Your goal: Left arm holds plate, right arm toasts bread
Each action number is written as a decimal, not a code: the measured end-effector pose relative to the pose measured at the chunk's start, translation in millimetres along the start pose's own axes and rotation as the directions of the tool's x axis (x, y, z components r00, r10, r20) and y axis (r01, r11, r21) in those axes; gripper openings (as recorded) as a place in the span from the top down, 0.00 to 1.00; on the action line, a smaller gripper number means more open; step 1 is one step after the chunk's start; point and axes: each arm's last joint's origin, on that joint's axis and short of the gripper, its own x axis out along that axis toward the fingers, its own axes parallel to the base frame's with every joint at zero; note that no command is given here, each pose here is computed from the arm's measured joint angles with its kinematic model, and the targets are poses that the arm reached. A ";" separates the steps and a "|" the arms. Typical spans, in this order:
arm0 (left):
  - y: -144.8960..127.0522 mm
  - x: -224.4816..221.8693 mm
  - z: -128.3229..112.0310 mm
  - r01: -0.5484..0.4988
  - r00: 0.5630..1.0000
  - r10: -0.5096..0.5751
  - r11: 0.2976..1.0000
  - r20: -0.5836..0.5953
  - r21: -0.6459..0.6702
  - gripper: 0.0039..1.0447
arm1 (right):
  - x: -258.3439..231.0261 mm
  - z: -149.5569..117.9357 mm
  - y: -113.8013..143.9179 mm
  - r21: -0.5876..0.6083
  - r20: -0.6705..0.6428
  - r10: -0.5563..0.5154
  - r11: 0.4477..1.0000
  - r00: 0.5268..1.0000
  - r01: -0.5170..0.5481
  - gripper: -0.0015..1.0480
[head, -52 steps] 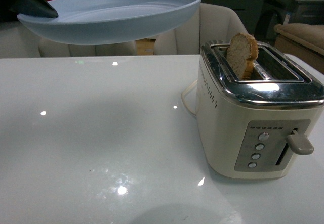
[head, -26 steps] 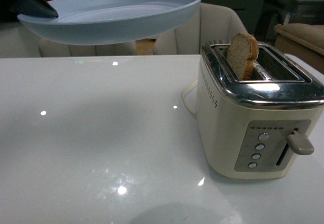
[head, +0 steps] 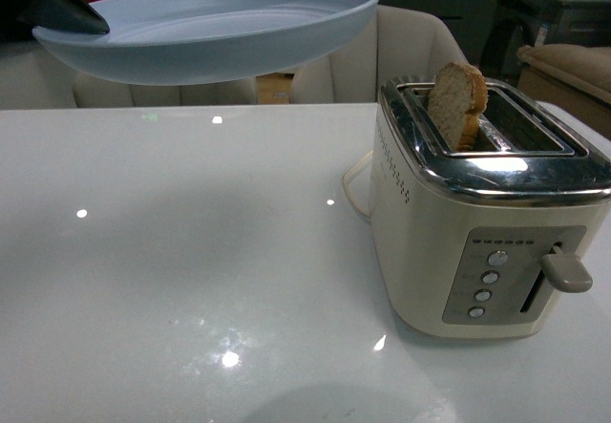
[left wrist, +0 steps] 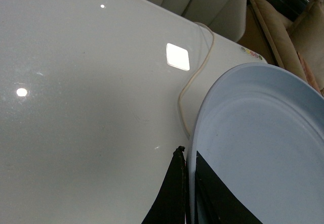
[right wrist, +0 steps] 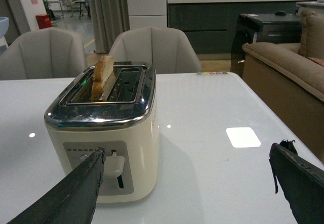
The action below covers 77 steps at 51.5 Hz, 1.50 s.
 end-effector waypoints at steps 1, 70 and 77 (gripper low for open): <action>0.0 0.0 0.0 0.000 1.000 0.000 1.000 0.000 0.000 0.98 | 0.0 0.0 0.0 0.000 0.000 0.000 1.000 1.000 0.000 0.06; 134.3 67.9 -9.8 -0.390 0.921 0.388 0.916 0.040 0.090 0.98 | 0.0 0.0 0.0 0.000 0.000 0.000 1.000 1.000 0.000 0.06; 152.1 83.7 -29.4 -0.420 0.906 0.423 0.904 -0.018 0.079 0.98 | 0.0 0.0 0.0 0.000 0.000 0.000 1.000 1.000 0.000 0.06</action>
